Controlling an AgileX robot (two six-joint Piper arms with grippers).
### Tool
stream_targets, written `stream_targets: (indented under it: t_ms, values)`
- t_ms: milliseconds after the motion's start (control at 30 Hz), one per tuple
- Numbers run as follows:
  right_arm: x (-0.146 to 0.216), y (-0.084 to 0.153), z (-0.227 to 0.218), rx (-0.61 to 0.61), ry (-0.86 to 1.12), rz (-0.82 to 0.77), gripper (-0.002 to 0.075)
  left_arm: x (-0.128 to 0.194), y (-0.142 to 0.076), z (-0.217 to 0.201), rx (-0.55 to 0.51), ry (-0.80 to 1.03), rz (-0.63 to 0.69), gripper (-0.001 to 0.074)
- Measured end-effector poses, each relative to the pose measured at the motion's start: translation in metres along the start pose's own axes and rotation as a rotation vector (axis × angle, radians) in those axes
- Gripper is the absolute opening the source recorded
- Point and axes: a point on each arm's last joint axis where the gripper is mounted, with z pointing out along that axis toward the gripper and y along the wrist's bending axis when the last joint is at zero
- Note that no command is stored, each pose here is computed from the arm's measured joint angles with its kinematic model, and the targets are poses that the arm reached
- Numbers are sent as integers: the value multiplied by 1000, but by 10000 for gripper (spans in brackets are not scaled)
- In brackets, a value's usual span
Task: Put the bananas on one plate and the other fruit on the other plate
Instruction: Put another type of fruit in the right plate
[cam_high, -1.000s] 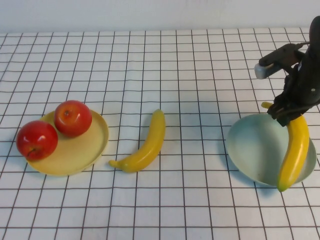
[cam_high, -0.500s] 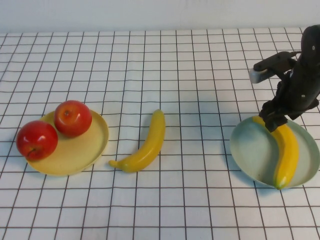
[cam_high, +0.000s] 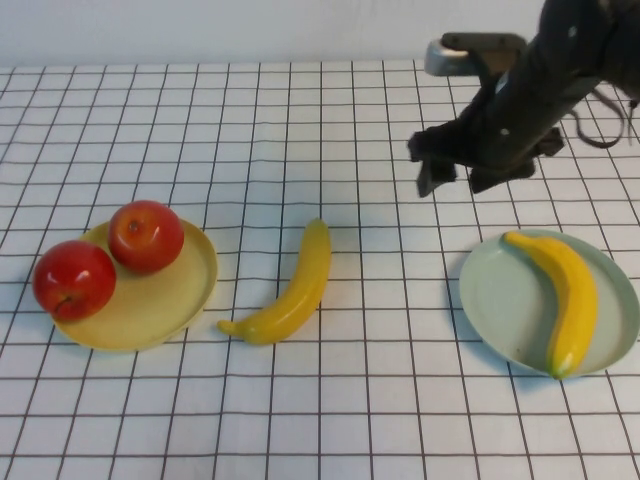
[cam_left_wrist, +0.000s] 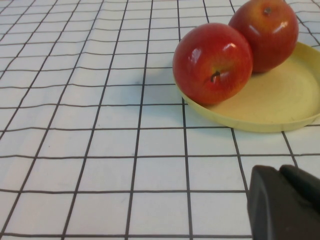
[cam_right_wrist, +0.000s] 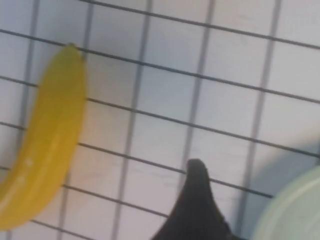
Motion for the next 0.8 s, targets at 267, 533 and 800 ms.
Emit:
stream_targets:
  t_ms: [267,533,800]
  values:
    - [8,60,60,-118,108,91,478,0,0,0,0,0,0,-4]
    - [4,108,86,-144,125,46,477,0,0,0,0,0,0,-4]
    - [6,122,124,-71,225,9,476,0,0,0,0,0,0,-4]
